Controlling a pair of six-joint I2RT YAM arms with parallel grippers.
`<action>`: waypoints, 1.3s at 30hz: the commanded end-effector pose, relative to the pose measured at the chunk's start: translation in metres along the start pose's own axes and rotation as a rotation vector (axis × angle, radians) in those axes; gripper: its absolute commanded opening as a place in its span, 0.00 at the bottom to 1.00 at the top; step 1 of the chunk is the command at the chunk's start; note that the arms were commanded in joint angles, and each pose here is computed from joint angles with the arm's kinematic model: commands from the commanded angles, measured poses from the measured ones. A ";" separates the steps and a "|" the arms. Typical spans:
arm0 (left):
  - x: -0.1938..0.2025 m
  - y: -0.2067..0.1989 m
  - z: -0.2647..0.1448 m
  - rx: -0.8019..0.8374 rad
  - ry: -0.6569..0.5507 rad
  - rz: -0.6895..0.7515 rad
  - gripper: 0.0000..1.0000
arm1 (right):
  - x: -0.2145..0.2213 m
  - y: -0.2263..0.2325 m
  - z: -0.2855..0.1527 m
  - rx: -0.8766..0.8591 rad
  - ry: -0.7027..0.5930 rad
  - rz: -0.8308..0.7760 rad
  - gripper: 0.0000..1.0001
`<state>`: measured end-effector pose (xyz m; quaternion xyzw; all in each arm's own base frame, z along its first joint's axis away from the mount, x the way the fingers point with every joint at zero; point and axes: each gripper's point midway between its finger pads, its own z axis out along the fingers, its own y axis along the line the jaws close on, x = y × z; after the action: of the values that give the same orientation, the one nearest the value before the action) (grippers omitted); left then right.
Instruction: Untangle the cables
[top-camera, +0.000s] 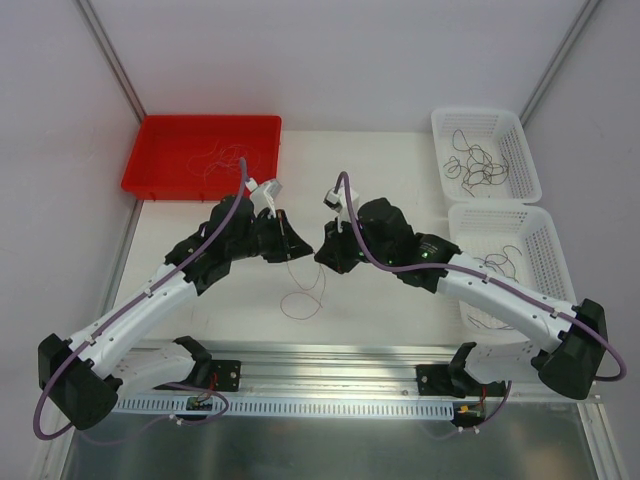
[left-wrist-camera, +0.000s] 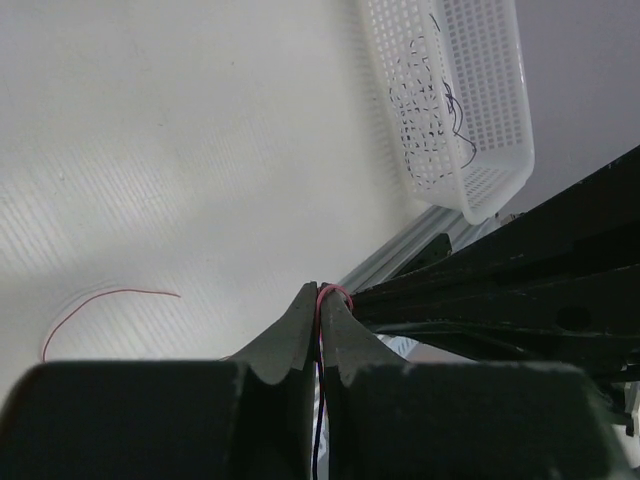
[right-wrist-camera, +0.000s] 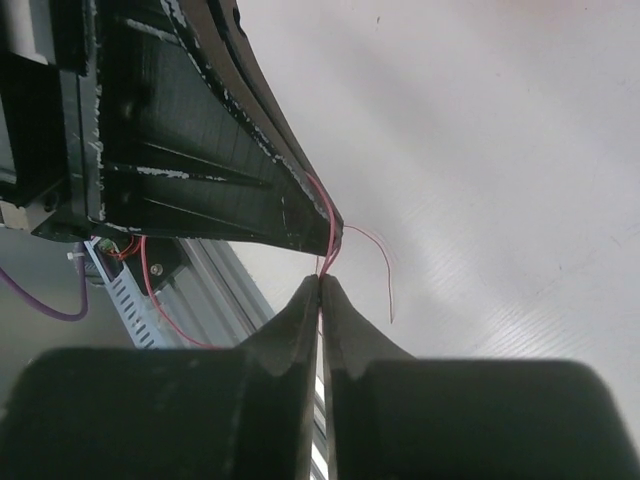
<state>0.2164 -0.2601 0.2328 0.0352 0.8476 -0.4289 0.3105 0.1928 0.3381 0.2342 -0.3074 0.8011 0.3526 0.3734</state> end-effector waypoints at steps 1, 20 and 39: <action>-0.015 -0.010 -0.005 0.024 -0.068 0.056 0.00 | -0.021 0.015 -0.006 -0.050 -0.073 -0.019 0.10; -0.184 -0.068 -0.053 0.004 -0.390 0.359 0.00 | -0.012 -0.045 -0.102 0.307 -0.131 -0.107 0.92; -0.448 0.070 -0.106 -0.398 -0.838 0.304 0.00 | 0.022 -0.070 -0.128 0.438 -0.080 -0.060 0.97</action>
<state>0.5086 -0.0708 0.5123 -0.0501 0.6829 -0.2269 0.6925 0.1855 0.2004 0.2552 -0.2378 0.8291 0.1849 0.4711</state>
